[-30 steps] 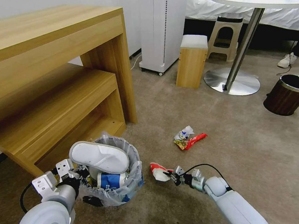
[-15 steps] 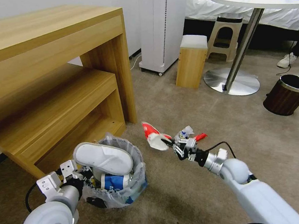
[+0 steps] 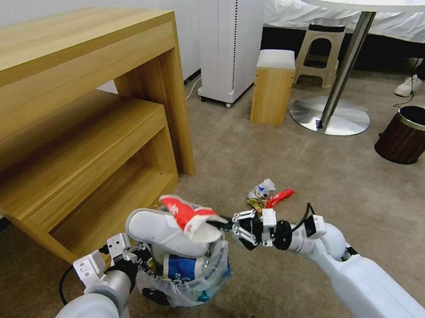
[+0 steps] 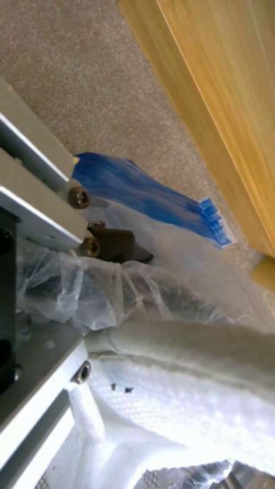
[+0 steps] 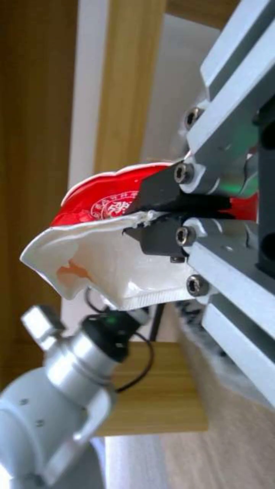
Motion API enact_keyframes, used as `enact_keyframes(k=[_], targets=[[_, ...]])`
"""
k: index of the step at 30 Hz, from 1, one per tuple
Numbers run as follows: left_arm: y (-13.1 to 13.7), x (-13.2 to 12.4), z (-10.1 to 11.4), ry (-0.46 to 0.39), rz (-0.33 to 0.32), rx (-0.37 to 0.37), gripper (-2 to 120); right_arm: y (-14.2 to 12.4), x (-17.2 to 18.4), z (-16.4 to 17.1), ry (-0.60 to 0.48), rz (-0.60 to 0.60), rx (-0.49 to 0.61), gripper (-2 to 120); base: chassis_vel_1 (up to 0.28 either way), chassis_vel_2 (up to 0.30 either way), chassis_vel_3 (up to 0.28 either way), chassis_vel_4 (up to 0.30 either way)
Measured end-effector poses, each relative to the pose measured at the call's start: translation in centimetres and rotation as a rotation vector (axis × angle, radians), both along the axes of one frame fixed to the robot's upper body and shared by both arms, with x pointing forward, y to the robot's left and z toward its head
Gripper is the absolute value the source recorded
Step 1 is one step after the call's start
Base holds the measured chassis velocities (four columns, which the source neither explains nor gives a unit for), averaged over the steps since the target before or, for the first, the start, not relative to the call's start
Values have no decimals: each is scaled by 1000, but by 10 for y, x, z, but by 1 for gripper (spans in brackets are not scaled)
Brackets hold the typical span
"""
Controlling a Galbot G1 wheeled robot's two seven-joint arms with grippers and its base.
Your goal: Pick up the trash bin and place the garbage on the floor into it.
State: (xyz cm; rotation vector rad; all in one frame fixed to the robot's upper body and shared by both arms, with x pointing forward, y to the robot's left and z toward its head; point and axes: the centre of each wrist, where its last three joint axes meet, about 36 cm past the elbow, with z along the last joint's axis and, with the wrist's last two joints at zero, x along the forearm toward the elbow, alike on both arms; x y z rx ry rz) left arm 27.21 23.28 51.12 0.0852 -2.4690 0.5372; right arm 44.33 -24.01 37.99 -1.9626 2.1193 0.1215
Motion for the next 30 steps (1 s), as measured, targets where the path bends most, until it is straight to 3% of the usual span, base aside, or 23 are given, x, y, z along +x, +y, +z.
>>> enact_keyframes(k=[6,15,18,22,30], targets=[[-1,-1,2,-3,-6,-3,1,1,1,-8,6,22,-37,0,0,0,0,0],[-1,-2,3,-3,-7,-2,1,2,-1,-9,1,6,-56,30,0,0,0,0],[-1,-3,4,-3,-7,0,1,-2,-2,-6,-9,-13,-67,47,0,0,0,0],[0,-4,5,-5,-6,2,1,-5,-3,-4,-19,-25,-68,57,0,0,0,0],[2,-3,6,-11,0,5,1,-15,-9,17,-49,-86,-17,87,0,0,0,0]])
